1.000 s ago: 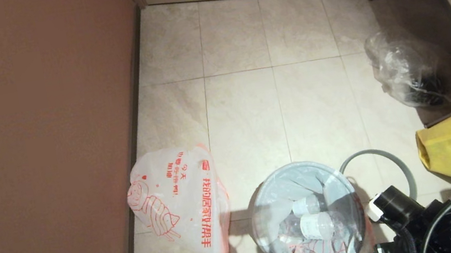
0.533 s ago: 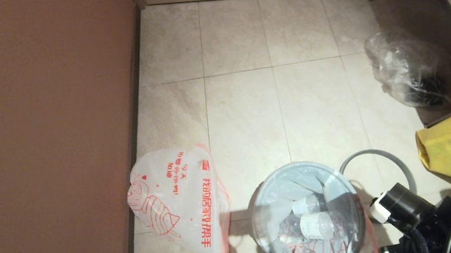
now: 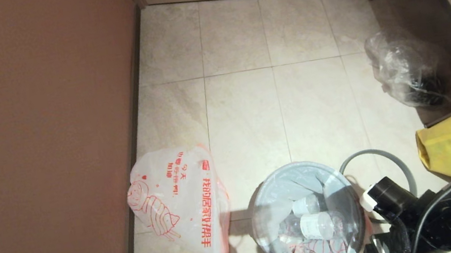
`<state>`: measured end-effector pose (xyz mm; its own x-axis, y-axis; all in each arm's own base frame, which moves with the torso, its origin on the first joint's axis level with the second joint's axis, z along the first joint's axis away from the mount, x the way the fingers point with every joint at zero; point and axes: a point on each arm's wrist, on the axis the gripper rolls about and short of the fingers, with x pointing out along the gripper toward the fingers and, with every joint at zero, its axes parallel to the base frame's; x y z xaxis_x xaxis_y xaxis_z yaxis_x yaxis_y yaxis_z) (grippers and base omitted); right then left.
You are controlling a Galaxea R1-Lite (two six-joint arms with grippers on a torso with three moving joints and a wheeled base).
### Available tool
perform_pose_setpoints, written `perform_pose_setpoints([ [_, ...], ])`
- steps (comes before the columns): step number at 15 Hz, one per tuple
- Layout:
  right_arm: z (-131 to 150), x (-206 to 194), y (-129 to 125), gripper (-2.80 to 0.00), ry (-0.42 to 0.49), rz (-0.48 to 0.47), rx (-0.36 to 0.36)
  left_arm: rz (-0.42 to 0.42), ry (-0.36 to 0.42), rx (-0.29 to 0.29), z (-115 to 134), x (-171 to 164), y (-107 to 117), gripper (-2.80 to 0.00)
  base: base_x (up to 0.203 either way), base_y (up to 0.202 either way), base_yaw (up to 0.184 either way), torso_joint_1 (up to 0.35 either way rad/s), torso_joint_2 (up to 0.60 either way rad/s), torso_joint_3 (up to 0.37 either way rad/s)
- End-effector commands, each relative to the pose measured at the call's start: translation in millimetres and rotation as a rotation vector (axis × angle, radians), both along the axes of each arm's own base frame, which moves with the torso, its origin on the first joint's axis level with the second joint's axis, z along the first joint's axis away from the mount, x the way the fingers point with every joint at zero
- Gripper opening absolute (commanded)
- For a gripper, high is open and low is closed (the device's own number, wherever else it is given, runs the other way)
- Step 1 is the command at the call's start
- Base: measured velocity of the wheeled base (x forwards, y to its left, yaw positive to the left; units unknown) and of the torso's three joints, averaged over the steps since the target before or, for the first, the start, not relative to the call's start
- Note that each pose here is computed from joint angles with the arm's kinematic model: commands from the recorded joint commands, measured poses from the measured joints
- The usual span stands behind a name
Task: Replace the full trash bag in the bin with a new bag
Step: Place the trash bag on the floor
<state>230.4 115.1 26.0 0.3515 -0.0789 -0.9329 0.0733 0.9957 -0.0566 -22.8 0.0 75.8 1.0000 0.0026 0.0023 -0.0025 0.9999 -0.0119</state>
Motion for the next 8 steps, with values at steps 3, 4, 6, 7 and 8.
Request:
perform_pose_setpoints([
  [3,-11.9,5.1,-7.1,0.00,0.037,-0.036,-0.022,0.001,-0.001,0.000,0.0,0.0,0.0,-2.80,0.000,0.000,0.000,0.000,0.00,0.000],
  [4,-12.2,7.1,-10.9,0.00,0.037,-0.051,-0.024,0.001,-0.001,0.000,0.0,0.0,0.0,-2.80,0.000,0.000,0.000,0.000,0.00,0.000],
  [6,-13.8,15.3,-17.1,0.00,0.005,-0.065,-0.012,0.001,-0.001,0.000,0.0,0.0,0.0,-2.80,0.000,0.000,0.000,0.000,0.00,0.000],
  [7,-17.7,19.2,-19.6,0.00,-0.007,-0.069,-0.010,0.001,-0.001,0.000,0.0,0.0,0.0,-2.80,0.000,0.000,0.000,0.000,0.00,0.000],
  [8,-23.0,21.9,-22.8,0.00,-0.002,-0.073,-0.017,0.001,-0.001,0.000,0.0,0.0,0.0,-2.80,0.000,0.000,0.000,0.000,0.00,0.000],
])
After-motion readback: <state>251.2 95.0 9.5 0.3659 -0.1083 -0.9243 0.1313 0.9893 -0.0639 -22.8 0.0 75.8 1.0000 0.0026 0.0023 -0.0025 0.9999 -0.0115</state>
